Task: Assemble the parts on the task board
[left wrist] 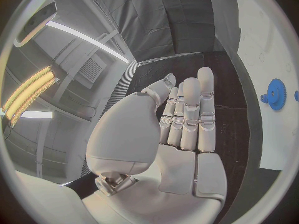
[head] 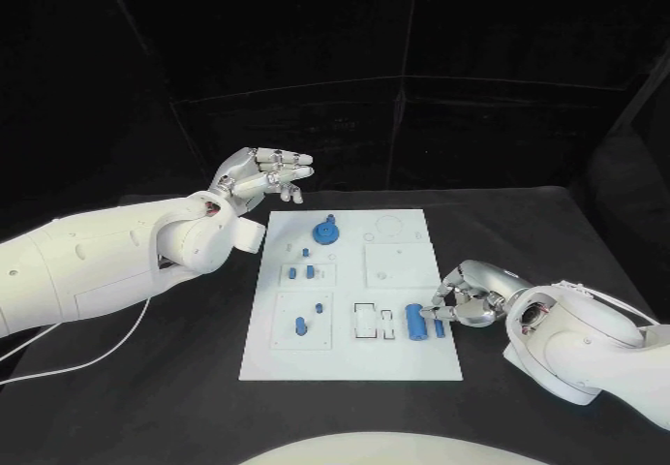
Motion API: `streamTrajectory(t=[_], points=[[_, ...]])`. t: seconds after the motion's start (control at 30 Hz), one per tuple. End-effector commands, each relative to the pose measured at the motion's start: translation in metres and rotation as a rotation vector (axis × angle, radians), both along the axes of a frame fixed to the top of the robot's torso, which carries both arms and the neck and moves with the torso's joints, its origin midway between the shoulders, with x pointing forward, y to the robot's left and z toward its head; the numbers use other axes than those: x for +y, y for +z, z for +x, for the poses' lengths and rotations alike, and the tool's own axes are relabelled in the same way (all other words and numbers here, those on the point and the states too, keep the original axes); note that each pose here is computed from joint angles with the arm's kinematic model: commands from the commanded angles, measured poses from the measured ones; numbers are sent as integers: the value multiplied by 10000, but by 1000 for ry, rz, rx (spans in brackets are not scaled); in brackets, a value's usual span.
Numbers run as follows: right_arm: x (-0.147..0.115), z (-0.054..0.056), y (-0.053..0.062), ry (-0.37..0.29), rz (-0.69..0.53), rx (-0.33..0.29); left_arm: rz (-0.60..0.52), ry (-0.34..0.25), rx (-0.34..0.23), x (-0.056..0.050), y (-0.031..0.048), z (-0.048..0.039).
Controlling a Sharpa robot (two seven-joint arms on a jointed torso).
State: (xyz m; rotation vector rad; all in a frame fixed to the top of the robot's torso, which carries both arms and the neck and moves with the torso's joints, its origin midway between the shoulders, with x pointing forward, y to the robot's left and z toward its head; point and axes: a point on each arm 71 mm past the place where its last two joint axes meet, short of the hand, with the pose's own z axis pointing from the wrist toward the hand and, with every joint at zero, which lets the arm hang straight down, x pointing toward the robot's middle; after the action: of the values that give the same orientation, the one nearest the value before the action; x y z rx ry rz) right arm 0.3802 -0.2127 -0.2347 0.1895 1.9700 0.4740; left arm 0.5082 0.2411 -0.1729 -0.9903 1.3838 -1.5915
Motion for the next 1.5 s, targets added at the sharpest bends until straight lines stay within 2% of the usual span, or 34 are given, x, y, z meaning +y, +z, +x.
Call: streamTrajectory(t=[0.03, 0.27, 0.77, 1.23, 1.37, 1.5], points=[[14, 0, -31, -19, -31, -8, -9, -8, -4, -3, 13, -5], [101, -33, -101, 0, -31, -1, -7, -4, -4, 14, 11, -3], [182, -33, -143, 33, -47, 6, -6, -1, -2, 31, 10, -4], [313, -5, -312, 72, -88, 60, -6, -2, -2, 36, 12, -11], [327, -8, -313, 54, -60, 55, -6, -2, -2, 38, 13, -12], [308, -1, -285, 19, -26, 21, -6, -1, -2, 42, 13, -13]])
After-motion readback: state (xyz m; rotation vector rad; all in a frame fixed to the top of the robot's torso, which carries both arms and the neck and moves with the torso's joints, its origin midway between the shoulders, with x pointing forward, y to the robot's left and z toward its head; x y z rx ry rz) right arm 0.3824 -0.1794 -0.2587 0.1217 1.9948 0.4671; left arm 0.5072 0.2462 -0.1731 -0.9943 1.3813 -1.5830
